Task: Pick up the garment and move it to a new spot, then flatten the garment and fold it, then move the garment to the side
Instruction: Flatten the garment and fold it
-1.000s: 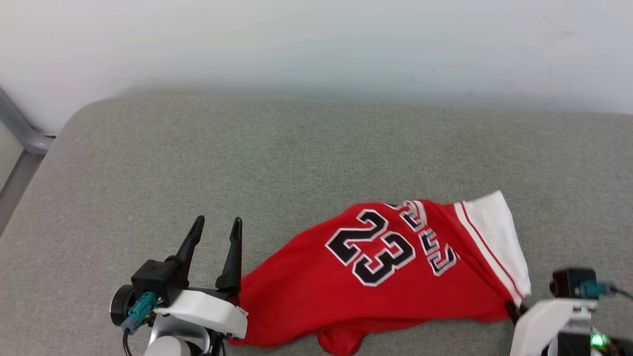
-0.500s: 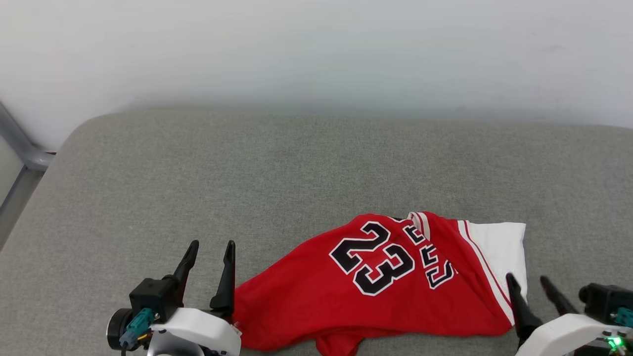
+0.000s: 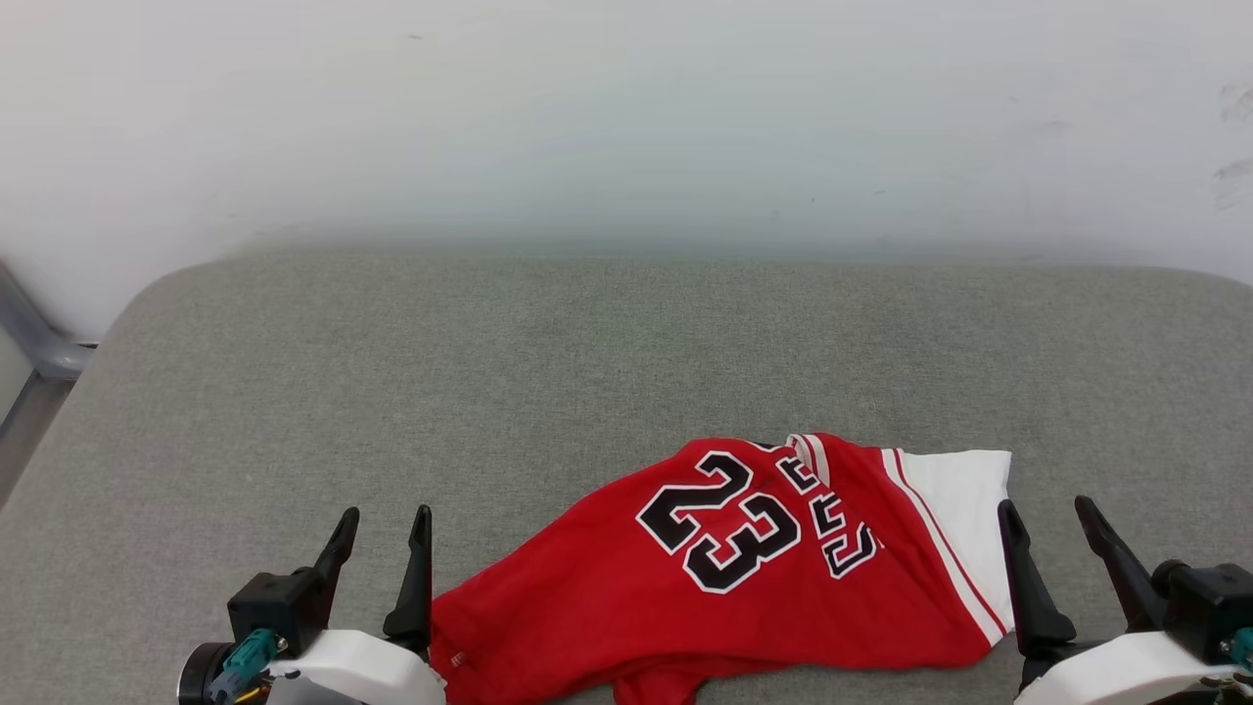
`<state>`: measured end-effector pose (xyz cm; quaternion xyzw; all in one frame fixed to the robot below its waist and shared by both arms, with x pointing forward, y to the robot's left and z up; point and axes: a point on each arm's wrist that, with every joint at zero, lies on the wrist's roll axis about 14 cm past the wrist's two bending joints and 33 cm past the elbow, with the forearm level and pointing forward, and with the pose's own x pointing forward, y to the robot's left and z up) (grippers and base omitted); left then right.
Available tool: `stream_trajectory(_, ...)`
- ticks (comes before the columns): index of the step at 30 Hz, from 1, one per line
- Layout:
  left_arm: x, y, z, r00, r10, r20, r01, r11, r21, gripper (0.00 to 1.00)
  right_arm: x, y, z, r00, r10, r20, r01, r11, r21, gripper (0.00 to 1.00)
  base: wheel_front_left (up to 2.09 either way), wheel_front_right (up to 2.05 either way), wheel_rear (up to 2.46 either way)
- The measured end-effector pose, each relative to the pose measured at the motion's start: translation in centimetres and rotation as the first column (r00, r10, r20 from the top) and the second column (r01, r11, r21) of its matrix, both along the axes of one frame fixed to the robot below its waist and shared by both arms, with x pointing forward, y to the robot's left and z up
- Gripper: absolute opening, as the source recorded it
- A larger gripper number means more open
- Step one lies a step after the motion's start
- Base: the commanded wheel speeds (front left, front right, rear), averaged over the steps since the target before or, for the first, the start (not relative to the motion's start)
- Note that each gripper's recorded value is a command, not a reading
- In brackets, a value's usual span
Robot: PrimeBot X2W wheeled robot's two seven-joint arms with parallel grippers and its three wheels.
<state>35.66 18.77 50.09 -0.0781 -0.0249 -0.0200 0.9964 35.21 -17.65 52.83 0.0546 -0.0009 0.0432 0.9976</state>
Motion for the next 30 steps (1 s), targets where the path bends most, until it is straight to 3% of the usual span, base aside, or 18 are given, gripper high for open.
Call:
stream_trajectory(7,0.5,-0.4,-0.5,0.998,-0.034,-0.051,0.036,0.999,0.029,1.00,-1.0,0.1,0.8,1.000,0.005,-0.002,-0.005,1.000,-0.020,1.00,0.00,0.00,0.00)
stream_trajectory(13,3.4,-4.1,0.6,0.980,-0.174,-0.093,0.179,0.982,0.053,1.00,-0.9,0.1,0.8,1.000,0.004,-0.022,-0.005,1.000,-0.022,1.00,0.00,0.00,0.00)
stream_trajectory(18,6.1,-7.5,0.2,0.936,-0.291,-0.197,0.306,0.951,0.050,1.00,-0.4,-0.1,-0.2,0.998,-0.001,-0.062,0.000,1.000,-0.012,1.00,0.00,0.00,0.00)
stream_trajectory(22,7.3,-9.7,-2.3,0.865,-0.364,-0.345,0.402,0.915,0.043,1.00,0.3,-0.3,-0.7,0.997,-0.008,-0.075,0.008,1.000,-0.002,1.00,0.00,0.00,0.00)
stream_trajectory(30,6.1,-12.6,-9.1,0.633,-0.442,-0.636,0.574,0.819,0.003,1.00,0.9,-1.6,-2.4,0.992,-0.050,-0.119,0.052,0.999,0.011,1.00,0.00,0.00,0.00)
